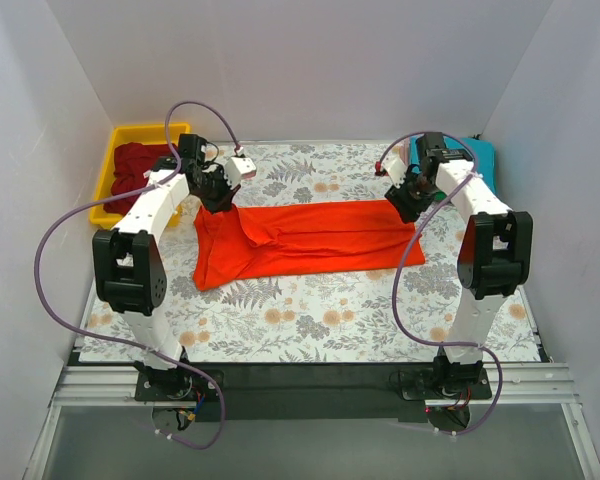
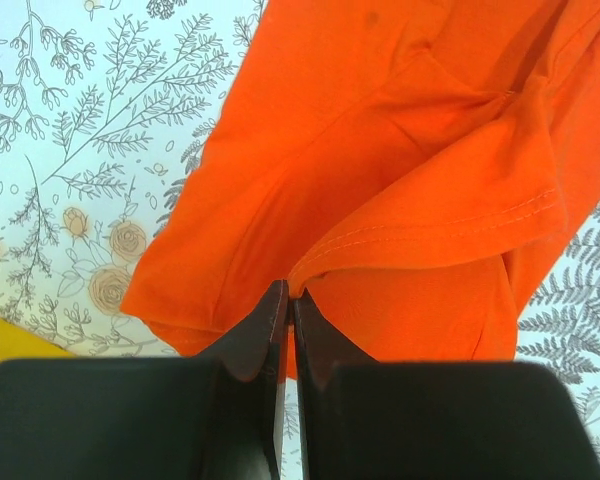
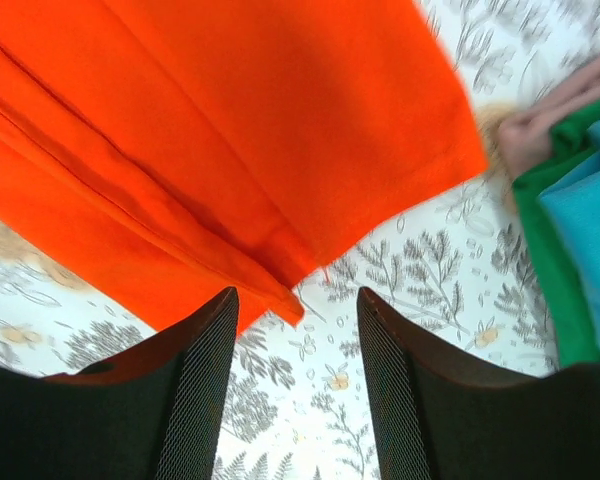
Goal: Fold and stack the t-shirts
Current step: Fold the tshirt
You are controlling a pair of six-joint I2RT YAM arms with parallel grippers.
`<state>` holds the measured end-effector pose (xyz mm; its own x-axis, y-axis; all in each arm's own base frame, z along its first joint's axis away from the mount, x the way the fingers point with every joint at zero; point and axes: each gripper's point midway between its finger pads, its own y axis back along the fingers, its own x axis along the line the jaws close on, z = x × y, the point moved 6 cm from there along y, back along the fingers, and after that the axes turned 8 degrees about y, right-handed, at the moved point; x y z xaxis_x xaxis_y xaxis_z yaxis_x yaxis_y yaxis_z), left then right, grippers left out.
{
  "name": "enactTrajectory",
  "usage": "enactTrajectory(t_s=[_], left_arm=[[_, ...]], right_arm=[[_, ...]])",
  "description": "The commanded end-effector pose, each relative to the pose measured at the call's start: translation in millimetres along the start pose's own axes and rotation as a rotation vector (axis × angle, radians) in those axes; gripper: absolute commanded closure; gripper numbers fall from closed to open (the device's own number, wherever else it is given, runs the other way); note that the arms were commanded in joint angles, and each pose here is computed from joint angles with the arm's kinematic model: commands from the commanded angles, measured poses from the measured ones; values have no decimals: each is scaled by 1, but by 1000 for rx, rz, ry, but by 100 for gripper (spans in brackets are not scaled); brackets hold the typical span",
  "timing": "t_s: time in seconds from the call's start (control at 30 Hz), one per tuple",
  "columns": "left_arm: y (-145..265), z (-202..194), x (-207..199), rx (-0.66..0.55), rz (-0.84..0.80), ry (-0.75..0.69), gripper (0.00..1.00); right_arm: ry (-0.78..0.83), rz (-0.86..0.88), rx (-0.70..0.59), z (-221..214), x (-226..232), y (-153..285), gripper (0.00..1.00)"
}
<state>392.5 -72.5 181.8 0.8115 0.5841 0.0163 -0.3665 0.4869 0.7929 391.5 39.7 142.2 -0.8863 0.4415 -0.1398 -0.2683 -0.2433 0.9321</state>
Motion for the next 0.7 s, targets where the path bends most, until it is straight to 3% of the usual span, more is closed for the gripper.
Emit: enactTrajectory(t_s=[0.0, 0.17, 0.67], left_arm=[[1, 16, 13, -58, 10, -42, 100], [-16, 18, 21, -74, -12, -48, 100], [-43, 23, 33, -76, -35, -100, 100]], right_arm=[[-59, 72, -176, 38, 11, 29, 42], [-107, 195, -331, 79, 30, 32, 44], [-140, 458, -453, 137, 81, 8, 54]])
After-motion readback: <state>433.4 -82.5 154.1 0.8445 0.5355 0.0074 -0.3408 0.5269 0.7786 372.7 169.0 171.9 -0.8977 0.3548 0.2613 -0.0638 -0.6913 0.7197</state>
